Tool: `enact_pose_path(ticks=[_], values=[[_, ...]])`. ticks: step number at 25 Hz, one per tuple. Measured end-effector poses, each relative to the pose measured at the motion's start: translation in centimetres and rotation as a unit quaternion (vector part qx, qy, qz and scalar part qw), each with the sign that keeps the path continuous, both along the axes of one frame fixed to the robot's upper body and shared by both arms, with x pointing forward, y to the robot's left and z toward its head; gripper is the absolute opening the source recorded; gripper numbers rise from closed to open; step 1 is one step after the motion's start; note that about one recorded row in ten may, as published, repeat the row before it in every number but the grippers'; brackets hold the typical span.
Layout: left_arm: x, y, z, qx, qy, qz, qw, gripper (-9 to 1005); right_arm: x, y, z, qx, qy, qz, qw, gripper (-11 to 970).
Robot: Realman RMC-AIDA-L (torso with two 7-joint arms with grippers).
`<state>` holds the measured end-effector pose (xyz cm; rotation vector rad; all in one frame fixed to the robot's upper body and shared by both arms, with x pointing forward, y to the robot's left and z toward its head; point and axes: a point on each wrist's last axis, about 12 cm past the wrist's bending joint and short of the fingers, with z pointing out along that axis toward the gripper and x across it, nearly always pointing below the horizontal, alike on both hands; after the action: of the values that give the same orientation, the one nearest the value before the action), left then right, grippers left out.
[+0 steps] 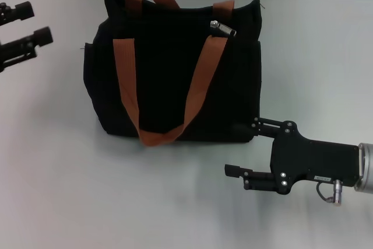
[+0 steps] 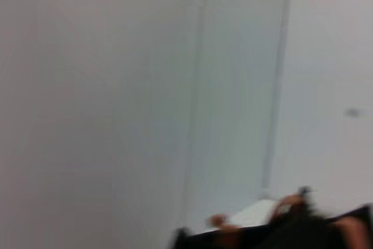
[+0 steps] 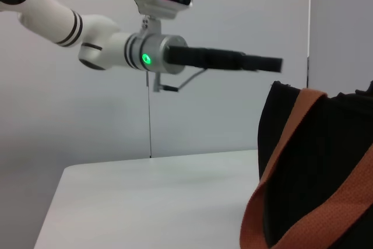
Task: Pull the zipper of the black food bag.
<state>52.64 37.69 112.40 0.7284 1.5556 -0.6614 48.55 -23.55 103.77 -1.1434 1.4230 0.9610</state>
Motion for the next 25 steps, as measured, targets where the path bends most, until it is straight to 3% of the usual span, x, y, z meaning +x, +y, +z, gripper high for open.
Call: enact_pose_path(ticks=[2, 5, 7, 10, 11, 12, 15, 17, 25], values=[[-1.9, 1.0, 2.0, -0.022, 0.024, -0.094, 0.995, 670, 0.0, 0.1, 0.0, -0.001, 0.001, 0.004, 1.0, 741], [-2.7, 0.4, 1.9, -0.023, 0.024, -0.133, 0.991, 703, -0.1, 0.2, -0.1, -0.003, 0.001, 0.009, 1.0, 741], [-3.6, -1.3, 0.8, -0.015, 0.038, -0.192, 0.981, 725, -0.2, 0.4, 0.0, -0.002, 0.002, 0.015, 1.0, 741], [-3.8, -1.8, 0.5, -0.012, 0.044, -0.204, 0.978, 757, -0.3, 0.4, -0.1, -0.001, 0.005, 0.018, 1.0, 741], [-4.0, -2.6, -0.2, -0.008, 0.056, -0.223, 0.973, 768, -0.3, 0.5, -0.1, -0.002, 0.007, 0.021, 1.0, 741], [-4.6, -4.4, -2.0, 0.0, 0.08, -0.251, 0.965, 779, -0.6, 0.7, -0.3, -0.004, 0.013, 0.029, 0.999, 741], [-4.8, -5.2, -2.9, 0.008, 0.092, -0.256, 0.962, 777, -0.8, 0.9, -0.5, -0.007, 0.018, 0.037, 0.999, 741], [-5.2, -6.2, -4.5, 0.028, 0.113, -0.256, 0.96, 776, -0.9, 1.0, -0.8, -0.015, 0.023, 0.038, 0.999, 741], [-5.6, -6.9, -5.8, 0.038, 0.116, -0.256, 0.959, 771, -1.1, 1.1, -1.1, -0.015, 0.029, 0.037, 0.999, 741]])
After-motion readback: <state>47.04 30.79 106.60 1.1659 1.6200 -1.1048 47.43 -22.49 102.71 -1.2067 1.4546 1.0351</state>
